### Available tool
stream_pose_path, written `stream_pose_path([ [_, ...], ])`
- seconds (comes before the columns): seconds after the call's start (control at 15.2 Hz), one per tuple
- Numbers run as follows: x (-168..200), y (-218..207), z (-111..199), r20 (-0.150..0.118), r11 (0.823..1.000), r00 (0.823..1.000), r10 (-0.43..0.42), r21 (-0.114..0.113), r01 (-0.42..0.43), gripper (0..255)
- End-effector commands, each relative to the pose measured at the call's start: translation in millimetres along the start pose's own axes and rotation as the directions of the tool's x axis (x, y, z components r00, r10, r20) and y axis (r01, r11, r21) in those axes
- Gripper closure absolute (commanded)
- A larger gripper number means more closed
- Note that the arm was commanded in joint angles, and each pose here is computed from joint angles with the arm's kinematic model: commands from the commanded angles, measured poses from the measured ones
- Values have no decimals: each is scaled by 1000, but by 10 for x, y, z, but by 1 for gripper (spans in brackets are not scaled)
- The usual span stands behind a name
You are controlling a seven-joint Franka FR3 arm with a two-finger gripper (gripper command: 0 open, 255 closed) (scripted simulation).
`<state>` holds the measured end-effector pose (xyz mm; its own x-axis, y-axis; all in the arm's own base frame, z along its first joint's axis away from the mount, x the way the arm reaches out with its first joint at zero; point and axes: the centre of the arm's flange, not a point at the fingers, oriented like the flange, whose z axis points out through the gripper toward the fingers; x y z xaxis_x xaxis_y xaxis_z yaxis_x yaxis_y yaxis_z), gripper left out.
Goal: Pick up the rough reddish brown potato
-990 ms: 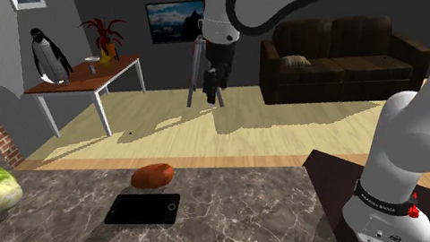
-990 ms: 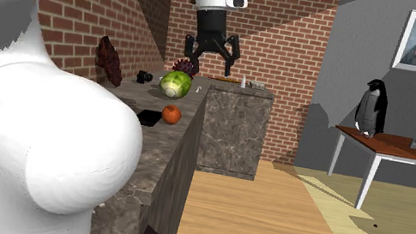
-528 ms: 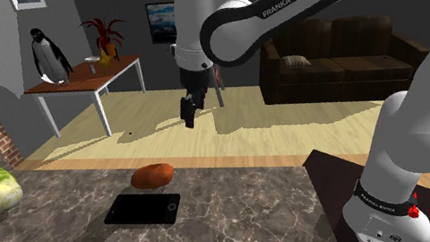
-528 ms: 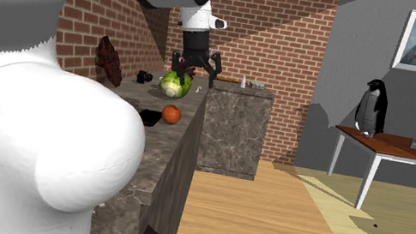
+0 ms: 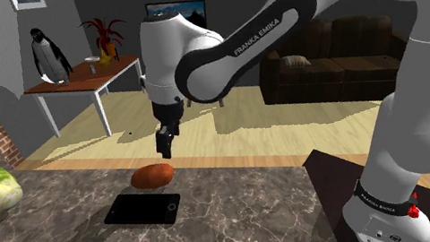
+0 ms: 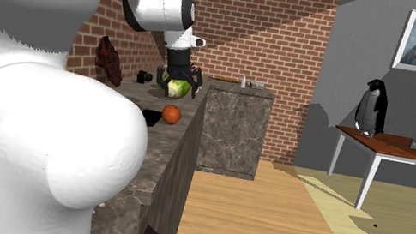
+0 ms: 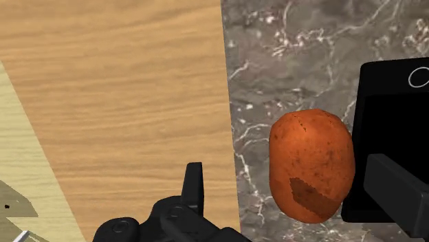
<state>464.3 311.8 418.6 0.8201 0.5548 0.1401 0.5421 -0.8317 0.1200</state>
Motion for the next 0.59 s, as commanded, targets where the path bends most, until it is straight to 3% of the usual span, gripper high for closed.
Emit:
stream_pose_path([
  [0.0, 123, -182, 139, -2, 999, 999, -39, 4, 39, 0],
  [0.13, 238, -367, 280, -3, 997, 997, -77, 7, 77, 0],
  [0.53, 211, -415, 552, -3, 997, 997, -80, 7, 80, 0],
])
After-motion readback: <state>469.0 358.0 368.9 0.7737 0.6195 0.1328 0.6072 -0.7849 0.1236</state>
